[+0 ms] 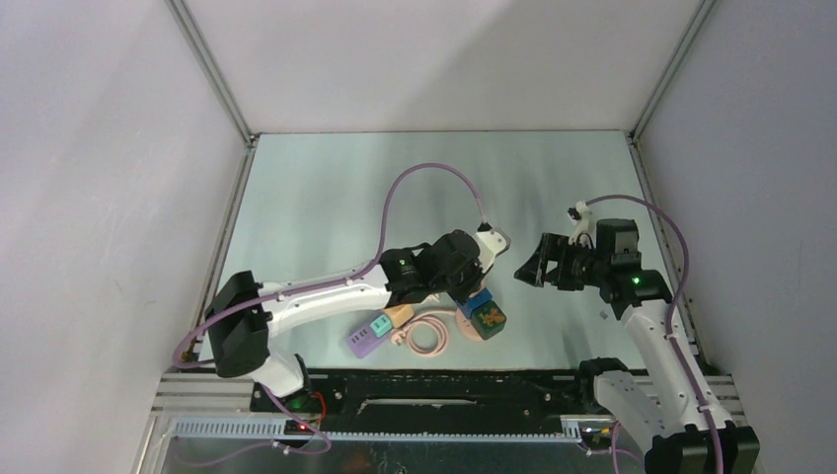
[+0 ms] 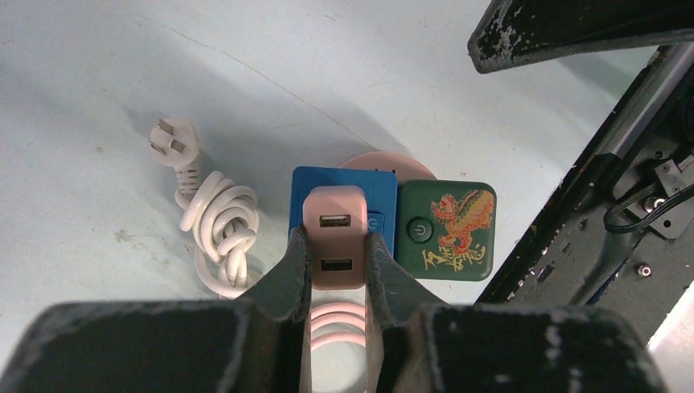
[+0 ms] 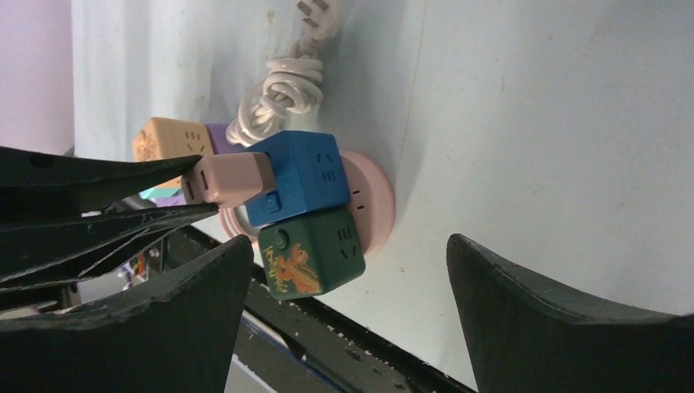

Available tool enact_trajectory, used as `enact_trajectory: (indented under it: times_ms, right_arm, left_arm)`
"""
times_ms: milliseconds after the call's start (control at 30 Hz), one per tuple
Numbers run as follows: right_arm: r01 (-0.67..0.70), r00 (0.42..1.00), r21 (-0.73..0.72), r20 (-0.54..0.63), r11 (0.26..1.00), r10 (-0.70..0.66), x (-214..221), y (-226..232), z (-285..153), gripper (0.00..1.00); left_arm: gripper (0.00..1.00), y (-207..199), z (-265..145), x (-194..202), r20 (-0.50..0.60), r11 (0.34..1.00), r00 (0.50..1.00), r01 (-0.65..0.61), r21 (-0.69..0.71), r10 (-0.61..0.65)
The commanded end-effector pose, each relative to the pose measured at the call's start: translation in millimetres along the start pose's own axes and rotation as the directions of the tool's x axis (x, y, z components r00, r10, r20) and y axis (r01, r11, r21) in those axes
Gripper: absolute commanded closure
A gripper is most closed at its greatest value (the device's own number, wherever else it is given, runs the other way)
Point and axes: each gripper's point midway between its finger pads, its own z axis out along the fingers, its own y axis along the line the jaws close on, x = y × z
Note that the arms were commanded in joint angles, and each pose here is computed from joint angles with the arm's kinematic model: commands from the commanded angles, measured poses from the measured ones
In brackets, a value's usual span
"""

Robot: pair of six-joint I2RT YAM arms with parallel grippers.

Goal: Insert the plug

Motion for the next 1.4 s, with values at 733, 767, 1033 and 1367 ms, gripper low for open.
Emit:
enact_trajectory:
  times_ms: [733, 767, 1033, 1367]
  right_arm:
    - [-0.137, 0.975, -0.310, -0.212, 0.941, 0.072, 14.8, 58.2, 67.0, 0.32]
    - [-0.139, 0.974, -0.306, -0.212, 0.942, 0.075, 14.4, 57.1, 69.0, 0.33]
    - [-0.142, 0.963, -0.235, -0.258, 0.962, 0.079, 29.2, 42.4, 76.4, 0.40]
    - [-0.119, 0.953, -0.143, -0.294, 0.983, 0.072, 45.5, 25.7, 72.2, 0.46]
  left_arm:
    - [1.00, 3.4, 6.2, 83.9, -0.245, 0.999, 0.969, -0.004, -0.033, -0.004]
    - [1.00, 3.4, 6.2, 84.3, -0.247, 0.999, 0.969, -0.004, -0.033, -0.004]
    - [1.00, 3.9, 8.1, 89.4, -0.258, 0.999, 0.966, -0.003, -0.036, -0.006]
    - [1.00, -0.7, 14.7, 104.3, -0.284, 1.000, 0.958, 0.017, -0.022, -0.023]
